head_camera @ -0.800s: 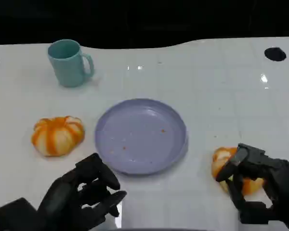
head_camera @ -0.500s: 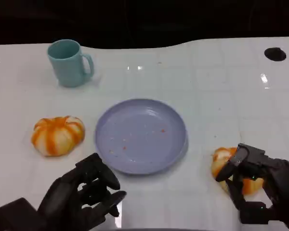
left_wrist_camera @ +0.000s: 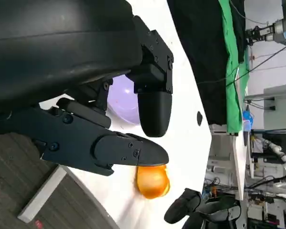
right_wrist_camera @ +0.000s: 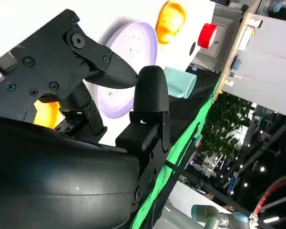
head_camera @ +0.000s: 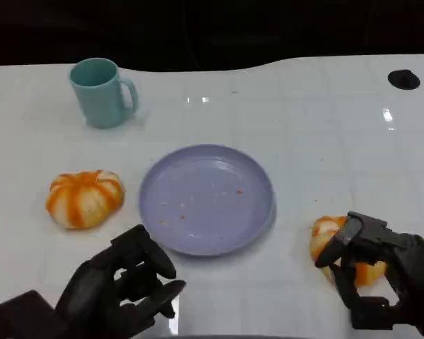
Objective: Grasp the bread from the table and place it into the plate.
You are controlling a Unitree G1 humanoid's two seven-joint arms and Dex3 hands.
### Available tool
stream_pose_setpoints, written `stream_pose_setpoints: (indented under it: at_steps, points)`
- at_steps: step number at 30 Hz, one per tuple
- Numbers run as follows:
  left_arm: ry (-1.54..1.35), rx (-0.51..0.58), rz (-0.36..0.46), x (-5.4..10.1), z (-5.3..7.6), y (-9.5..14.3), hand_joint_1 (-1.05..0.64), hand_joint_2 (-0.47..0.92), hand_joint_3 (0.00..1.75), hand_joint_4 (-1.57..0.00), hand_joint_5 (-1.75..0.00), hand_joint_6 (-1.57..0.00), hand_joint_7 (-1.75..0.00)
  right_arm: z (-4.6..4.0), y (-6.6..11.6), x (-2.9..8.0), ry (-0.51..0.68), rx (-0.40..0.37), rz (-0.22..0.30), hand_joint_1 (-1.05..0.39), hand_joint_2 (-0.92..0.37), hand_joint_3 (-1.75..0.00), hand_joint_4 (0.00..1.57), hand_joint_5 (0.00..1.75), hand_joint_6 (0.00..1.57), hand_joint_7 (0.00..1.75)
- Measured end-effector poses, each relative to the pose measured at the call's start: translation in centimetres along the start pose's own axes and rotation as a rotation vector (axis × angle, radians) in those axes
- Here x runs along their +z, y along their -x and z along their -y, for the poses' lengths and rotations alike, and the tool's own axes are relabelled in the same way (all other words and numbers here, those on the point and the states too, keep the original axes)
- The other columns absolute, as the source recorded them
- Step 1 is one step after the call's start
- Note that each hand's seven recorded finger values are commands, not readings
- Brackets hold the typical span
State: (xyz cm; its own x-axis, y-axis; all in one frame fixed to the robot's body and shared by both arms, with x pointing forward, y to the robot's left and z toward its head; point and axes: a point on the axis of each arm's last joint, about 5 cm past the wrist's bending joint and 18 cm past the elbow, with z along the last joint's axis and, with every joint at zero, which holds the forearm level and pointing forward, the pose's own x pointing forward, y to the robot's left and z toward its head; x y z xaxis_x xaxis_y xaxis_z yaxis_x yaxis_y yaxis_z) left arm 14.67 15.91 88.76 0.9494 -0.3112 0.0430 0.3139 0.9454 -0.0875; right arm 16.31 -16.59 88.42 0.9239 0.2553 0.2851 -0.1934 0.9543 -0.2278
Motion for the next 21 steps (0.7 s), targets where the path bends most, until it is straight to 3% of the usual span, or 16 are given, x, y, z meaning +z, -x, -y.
stream_pose_setpoints:
  at_steps: [6,13,16,19,21]
  points:
    - [0.000,0.000,0.000,0.0,0.0,0.0,-0.52,0.92,0.22,-0.66,-1.75,-0.46,-1.71,0.02,0.0,0.0,-0.005,0.000,0.001,-0.23,-0.41,-1.19,0.84,1.75,0.80,1.33]
    - [0.001,-0.001,0.000,0.0,0.0,0.0,-0.51,0.92,0.22,-0.65,-1.75,-0.45,-1.72,0.46,-0.2,0.4,-0.015,0.016,0.019,-0.21,-0.51,-0.93,0.68,1.29,0.73,0.93]
    - [0.001,-0.001,0.000,0.0,0.0,0.0,-0.51,0.92,0.23,-0.65,-1.75,-0.45,-1.71,1.02,-0.4,1.0,0.032,0.033,0.030,-0.26,-0.52,-0.87,0.59,1.18,0.63,0.82]
    - [0.001,-0.001,0.000,0.0,0.0,0.0,-0.52,0.92,0.23,-0.65,-1.75,-0.45,-1.71,1.71,-0.7,1.9,0.155,0.084,0.020,-0.33,-0.60,-0.66,0.48,1.02,0.53,0.66]
    - [0.001,-0.001,-0.001,0.0,0.0,0.0,-0.52,0.92,0.22,-0.65,-1.75,-0.45,-1.71,2.24,-0.8,2.5,0.262,0.127,0.000,-0.39,-0.77,-0.33,0.40,0.87,0.49,0.46]
